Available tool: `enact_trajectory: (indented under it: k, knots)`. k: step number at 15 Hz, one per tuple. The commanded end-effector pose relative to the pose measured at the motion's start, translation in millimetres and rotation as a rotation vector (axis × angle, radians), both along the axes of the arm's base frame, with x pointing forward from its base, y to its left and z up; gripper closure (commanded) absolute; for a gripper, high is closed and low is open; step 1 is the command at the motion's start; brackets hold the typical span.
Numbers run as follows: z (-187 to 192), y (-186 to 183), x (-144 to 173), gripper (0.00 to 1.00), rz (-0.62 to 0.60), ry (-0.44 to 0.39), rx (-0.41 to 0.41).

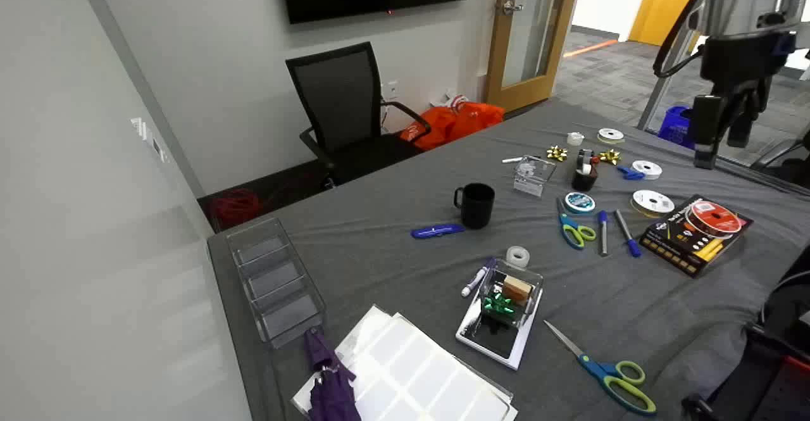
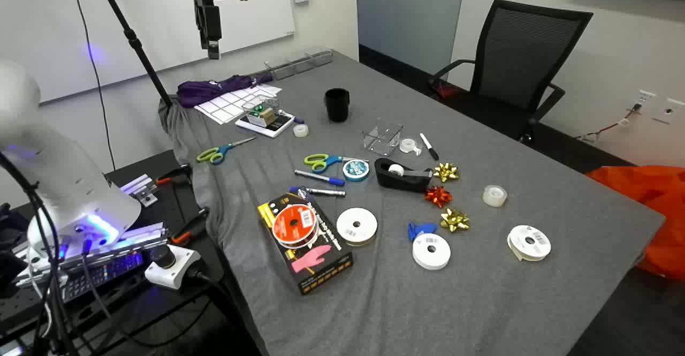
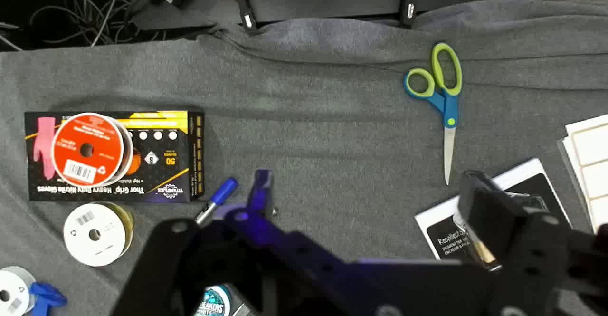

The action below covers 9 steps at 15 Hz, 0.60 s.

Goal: Put the white tape in the clear container on the left.

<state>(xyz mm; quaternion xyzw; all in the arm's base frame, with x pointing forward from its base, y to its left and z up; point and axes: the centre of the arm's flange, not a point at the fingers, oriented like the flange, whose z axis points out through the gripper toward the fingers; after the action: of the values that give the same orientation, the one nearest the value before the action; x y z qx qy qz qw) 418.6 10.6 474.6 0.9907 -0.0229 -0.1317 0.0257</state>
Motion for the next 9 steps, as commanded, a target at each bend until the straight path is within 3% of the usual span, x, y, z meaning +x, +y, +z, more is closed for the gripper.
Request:
enact_trajectory:
  k: [1, 5, 9]
  knots:
    - [0.0, 0.0, 0.0, 0.0, 0.0, 0.0, 0.0]
    - [-3.6, 1.9, 3.0, 0.0, -0.005, -0.002, 0.011]
    - [-45.0, 16.9, 34.5, 0.0, -0.137, -0.122, 0.066]
